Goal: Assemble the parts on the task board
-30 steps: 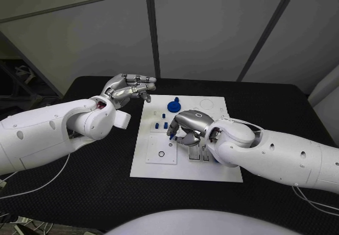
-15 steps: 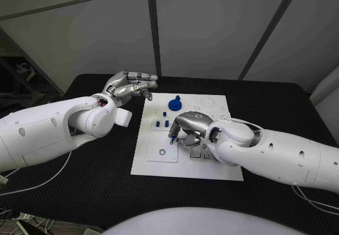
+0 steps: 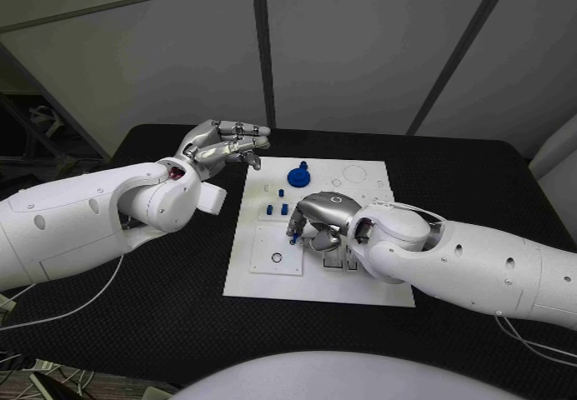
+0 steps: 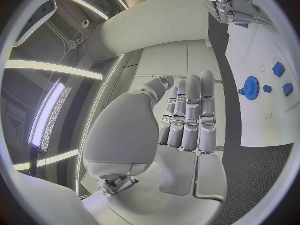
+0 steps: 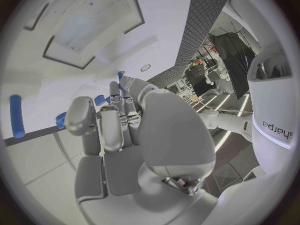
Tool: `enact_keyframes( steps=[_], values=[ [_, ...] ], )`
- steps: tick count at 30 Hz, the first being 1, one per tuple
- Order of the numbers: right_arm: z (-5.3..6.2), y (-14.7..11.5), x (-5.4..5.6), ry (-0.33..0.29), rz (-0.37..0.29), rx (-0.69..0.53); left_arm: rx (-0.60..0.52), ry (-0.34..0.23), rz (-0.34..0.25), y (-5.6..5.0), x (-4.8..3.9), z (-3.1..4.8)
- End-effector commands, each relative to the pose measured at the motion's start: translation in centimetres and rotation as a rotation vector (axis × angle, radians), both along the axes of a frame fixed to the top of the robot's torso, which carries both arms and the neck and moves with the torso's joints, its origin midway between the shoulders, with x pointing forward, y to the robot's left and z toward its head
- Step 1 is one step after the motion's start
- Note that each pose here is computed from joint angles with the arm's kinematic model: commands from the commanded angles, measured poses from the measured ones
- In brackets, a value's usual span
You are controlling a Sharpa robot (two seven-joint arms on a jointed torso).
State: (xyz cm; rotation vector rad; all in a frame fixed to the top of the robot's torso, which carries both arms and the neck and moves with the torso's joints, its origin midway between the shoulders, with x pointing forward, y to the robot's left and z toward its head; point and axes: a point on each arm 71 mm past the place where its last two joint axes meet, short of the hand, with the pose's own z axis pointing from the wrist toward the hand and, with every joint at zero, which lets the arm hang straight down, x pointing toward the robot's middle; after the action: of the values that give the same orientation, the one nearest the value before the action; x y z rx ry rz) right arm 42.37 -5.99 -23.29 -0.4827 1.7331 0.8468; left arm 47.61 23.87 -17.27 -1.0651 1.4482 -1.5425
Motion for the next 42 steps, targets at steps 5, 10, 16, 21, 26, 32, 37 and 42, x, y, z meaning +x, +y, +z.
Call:
enact_keyframes(
  steps=[5, 10, 16, 21, 26, 32, 37, 42],
  values=[
    [-0.32, 0.19, -0.16, 0.005, 0.010, -0.017, -0.008, -0.003, -0.013, -0.14, -0.02, 0.14],
    [-0.44, 0.28, -0.10, 0.006, 0.008, -0.026, -0.009, -0.002, -0.015, -0.18, -0.04, 0.14],
    [-0.53, 0.44, -0.09, 0.006, 0.009, -0.035, -0.010, -0.002, -0.017, -0.20, -0.06, 0.15],
    [-0.53, 0.51, -0.11, 0.004, 0.010, -0.036, -0.009, -0.001, -0.016, -0.15, -0.06, 0.15],
    [-0.69, 0.57, -0.09, 0.010, 0.009, -0.058, -0.009, -0.001, -0.017, -0.16, -0.08, 0.17],
    [-0.83, 0.58, -0.01, 0.012, 0.003, -0.077, -0.008, 0.001, -0.017, -0.15, -0.07, 0.15],
    [-0.62, 0.54, 0.04, -0.010, -0.005, -0.059, -0.008, 0.002, -0.018, -0.11, -0.06, 0.14],
    [-0.38, 0.48, 0.00, -0.028, -0.008, -0.036, -0.007, 0.003, -0.017, -0.06, -0.06, 0.13]
  ],
)
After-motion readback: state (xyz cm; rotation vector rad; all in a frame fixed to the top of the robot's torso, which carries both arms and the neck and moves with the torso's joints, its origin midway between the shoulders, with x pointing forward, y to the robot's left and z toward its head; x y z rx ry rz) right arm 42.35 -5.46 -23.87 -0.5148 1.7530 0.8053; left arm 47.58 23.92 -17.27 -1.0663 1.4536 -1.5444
